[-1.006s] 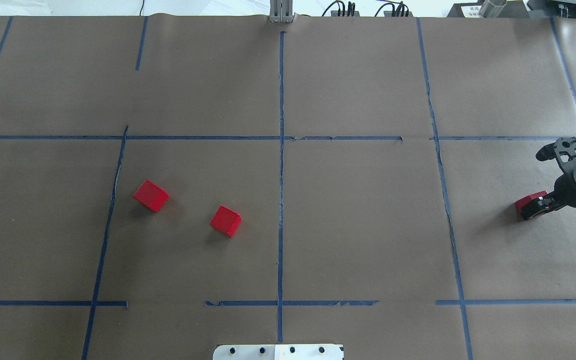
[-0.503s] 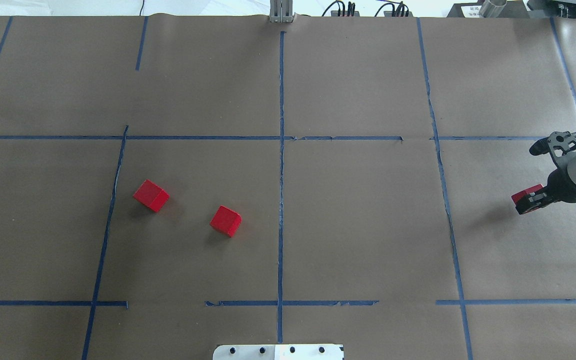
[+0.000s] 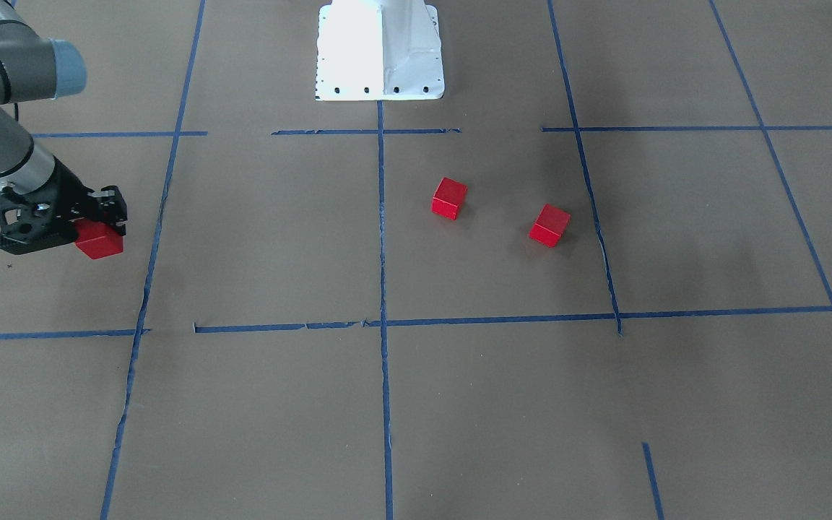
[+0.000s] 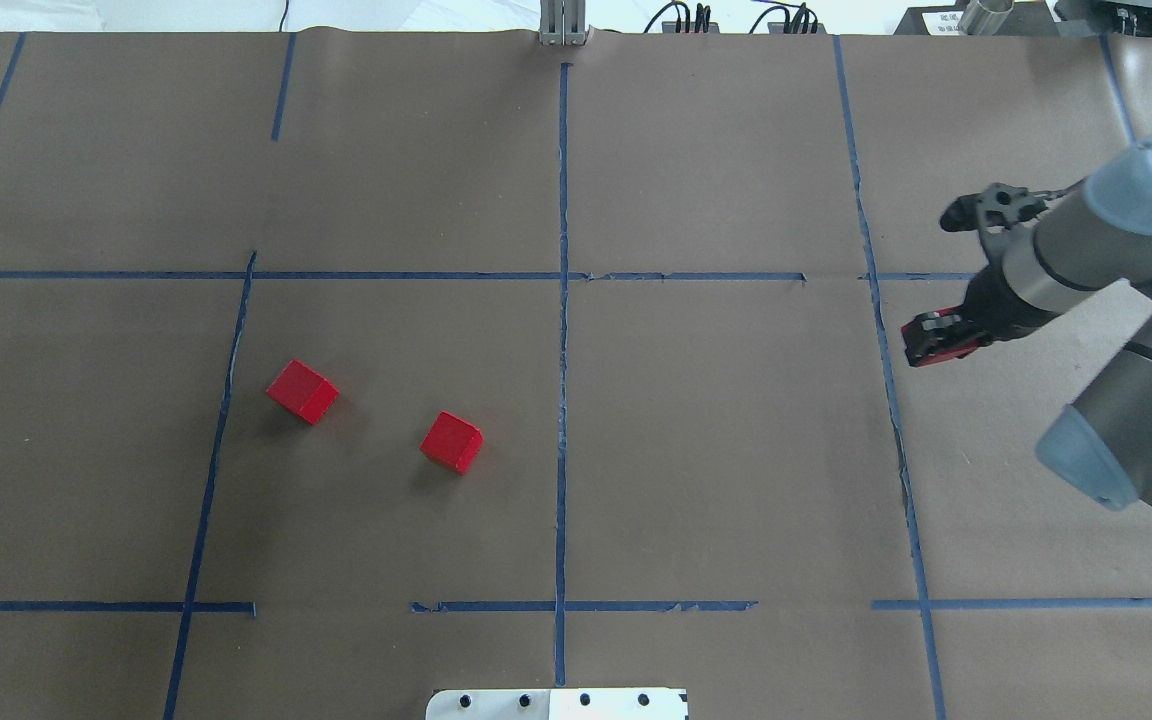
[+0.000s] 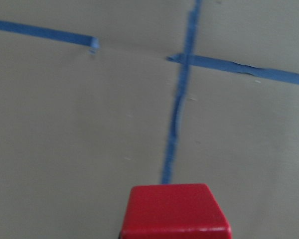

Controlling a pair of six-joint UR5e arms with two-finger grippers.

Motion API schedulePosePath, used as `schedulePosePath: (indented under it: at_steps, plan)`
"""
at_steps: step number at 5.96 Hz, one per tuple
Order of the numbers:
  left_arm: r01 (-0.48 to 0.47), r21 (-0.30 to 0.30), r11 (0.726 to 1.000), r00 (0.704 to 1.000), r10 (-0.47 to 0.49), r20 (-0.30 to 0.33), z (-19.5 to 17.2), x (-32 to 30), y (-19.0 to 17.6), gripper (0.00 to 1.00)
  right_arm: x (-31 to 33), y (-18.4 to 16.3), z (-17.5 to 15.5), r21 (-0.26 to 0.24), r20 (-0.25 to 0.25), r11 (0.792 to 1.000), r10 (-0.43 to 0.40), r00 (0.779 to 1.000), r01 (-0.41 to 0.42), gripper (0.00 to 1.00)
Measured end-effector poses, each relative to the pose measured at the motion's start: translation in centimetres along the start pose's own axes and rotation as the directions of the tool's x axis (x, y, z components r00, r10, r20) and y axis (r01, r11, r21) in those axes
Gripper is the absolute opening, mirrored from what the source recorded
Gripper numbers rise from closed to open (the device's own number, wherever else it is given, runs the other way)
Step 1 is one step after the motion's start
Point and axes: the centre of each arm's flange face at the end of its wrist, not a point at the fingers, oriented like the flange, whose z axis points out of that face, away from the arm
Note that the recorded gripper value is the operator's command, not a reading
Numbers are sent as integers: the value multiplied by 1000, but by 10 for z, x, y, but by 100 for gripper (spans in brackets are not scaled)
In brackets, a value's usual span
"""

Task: Form red blocks into L shape at center
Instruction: 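Carry the red cube with the right gripper toward the table center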

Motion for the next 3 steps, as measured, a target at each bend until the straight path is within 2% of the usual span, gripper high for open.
schedulePosePath:
  at_steps: [1,3]
  plan:
    - [-1,0,1000,1000,1,0,0,0,0,100,-83,-11,-7,-8,17,998,58,998,-58,0]
    - [0,0,1000,1000,0,0,0,0,0,100,-221,-19,4,-15,21,983,181,983,-181,4]
